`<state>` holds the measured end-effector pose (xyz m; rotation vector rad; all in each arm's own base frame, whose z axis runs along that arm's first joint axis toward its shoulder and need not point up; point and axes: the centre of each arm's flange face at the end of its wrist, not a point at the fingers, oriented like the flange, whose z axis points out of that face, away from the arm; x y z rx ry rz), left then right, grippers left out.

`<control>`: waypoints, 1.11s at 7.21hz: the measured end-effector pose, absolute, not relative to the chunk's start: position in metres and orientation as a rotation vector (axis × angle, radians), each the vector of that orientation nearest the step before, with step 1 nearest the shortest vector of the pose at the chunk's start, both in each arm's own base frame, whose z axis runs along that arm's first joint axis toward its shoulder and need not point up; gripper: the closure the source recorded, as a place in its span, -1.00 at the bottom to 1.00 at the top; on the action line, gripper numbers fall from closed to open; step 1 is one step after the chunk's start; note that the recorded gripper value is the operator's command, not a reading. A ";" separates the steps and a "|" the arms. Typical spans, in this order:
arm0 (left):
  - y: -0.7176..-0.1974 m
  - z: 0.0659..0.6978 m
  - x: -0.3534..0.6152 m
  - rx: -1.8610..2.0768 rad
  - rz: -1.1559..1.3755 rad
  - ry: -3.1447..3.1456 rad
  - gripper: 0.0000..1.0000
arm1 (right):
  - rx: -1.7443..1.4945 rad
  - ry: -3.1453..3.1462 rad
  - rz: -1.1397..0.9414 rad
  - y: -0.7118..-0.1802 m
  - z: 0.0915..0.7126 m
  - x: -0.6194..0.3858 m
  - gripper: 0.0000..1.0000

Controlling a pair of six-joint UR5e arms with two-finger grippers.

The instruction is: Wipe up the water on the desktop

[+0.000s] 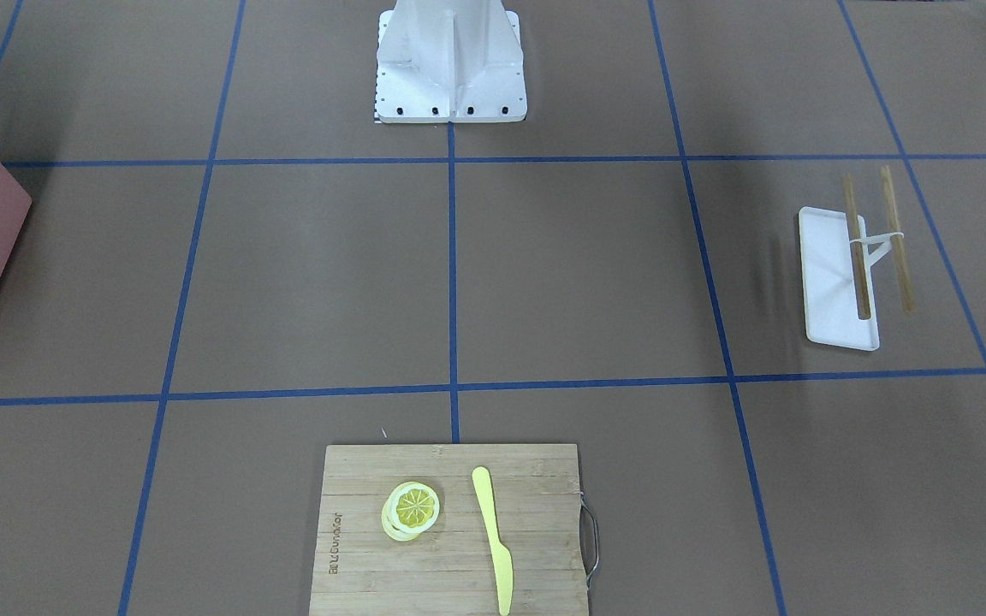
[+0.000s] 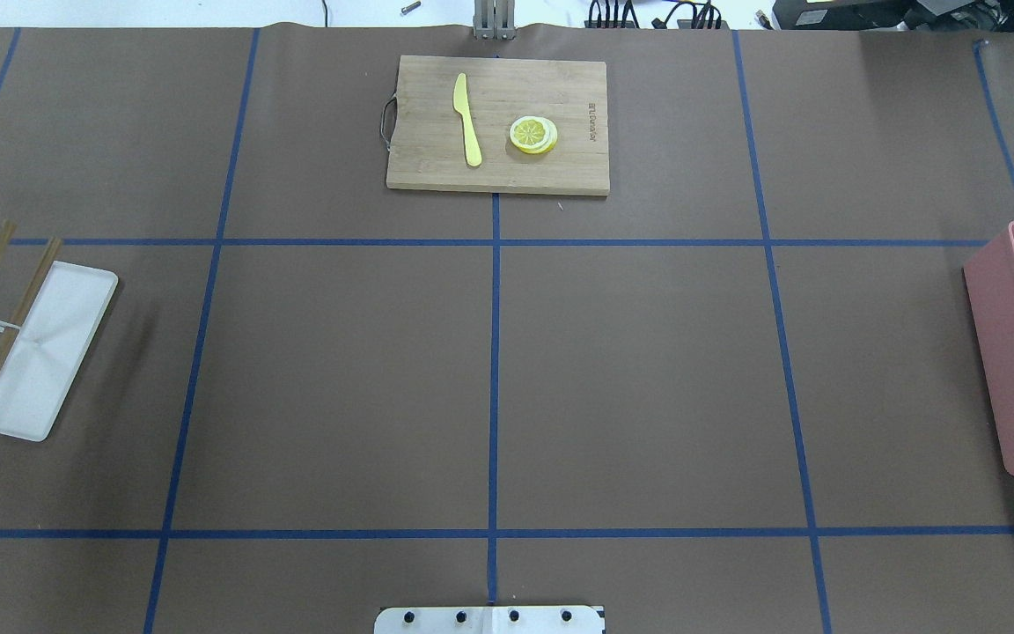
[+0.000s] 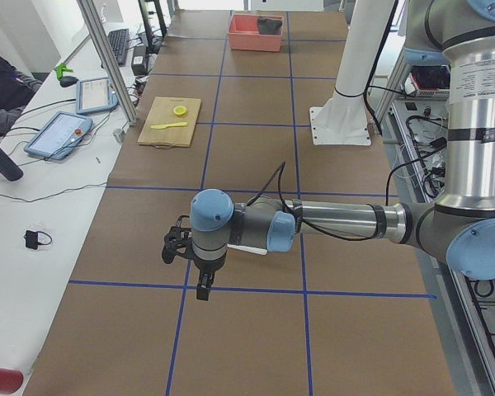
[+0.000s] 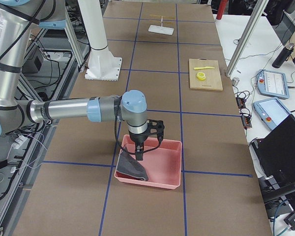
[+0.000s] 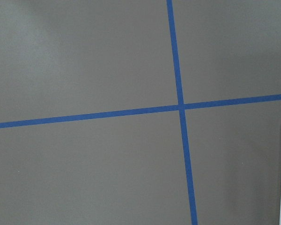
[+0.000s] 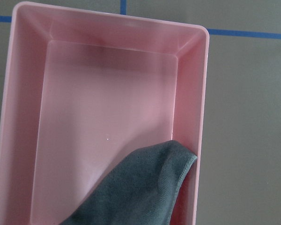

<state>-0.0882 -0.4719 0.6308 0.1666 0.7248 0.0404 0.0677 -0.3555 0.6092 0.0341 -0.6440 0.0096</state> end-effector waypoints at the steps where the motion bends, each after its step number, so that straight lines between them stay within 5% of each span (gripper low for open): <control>1: -0.472 0.631 -0.088 0.165 0.041 0.725 -0.97 | 0.043 -0.673 0.003 -0.357 0.611 0.066 -1.00; 8: -0.462 0.641 -0.087 0.145 0.037 0.727 -0.97 | 0.106 -0.738 -0.025 -0.361 0.608 0.061 -1.00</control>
